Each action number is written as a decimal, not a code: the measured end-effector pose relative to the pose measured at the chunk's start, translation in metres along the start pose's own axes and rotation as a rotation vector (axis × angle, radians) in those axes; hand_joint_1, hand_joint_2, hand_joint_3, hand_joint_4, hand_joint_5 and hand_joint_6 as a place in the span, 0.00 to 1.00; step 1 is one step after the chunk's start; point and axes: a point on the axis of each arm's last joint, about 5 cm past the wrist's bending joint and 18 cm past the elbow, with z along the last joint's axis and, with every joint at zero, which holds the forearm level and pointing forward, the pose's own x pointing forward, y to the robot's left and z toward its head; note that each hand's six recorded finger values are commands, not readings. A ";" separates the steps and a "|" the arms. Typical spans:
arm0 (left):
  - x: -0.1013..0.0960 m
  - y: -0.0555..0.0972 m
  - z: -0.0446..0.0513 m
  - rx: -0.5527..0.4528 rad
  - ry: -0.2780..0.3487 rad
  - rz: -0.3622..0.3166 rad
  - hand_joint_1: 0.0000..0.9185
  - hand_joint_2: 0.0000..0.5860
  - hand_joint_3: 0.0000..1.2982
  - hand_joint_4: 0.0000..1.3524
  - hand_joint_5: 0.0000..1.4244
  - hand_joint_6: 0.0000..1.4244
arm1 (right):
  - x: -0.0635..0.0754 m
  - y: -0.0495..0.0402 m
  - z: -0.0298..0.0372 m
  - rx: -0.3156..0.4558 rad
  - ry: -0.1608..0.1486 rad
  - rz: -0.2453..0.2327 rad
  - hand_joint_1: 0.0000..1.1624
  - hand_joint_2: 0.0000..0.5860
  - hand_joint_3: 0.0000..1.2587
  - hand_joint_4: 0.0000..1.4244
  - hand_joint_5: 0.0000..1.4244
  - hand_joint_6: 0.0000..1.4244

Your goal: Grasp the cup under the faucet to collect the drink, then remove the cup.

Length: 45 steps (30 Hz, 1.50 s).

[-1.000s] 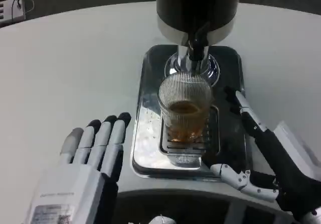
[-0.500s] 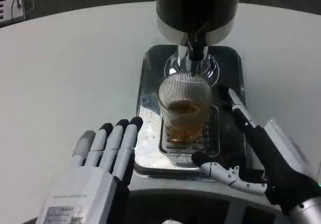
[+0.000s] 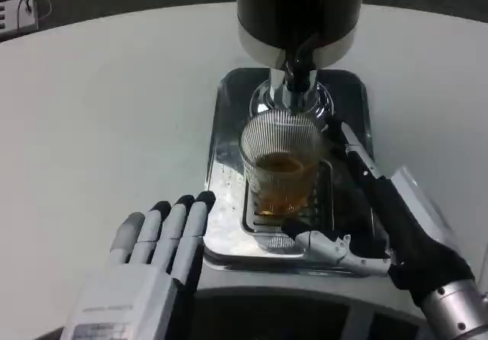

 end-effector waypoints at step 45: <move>-0.016 0.010 -0.0013 0.004 0.091 0.003 0.00 0.25 0.00 0.00 0.00 0.00 | 0.047 0.0181 0.0070 0.084 -0.035 0.020 0.59 0.33 0.02 0.09 0.12 0.20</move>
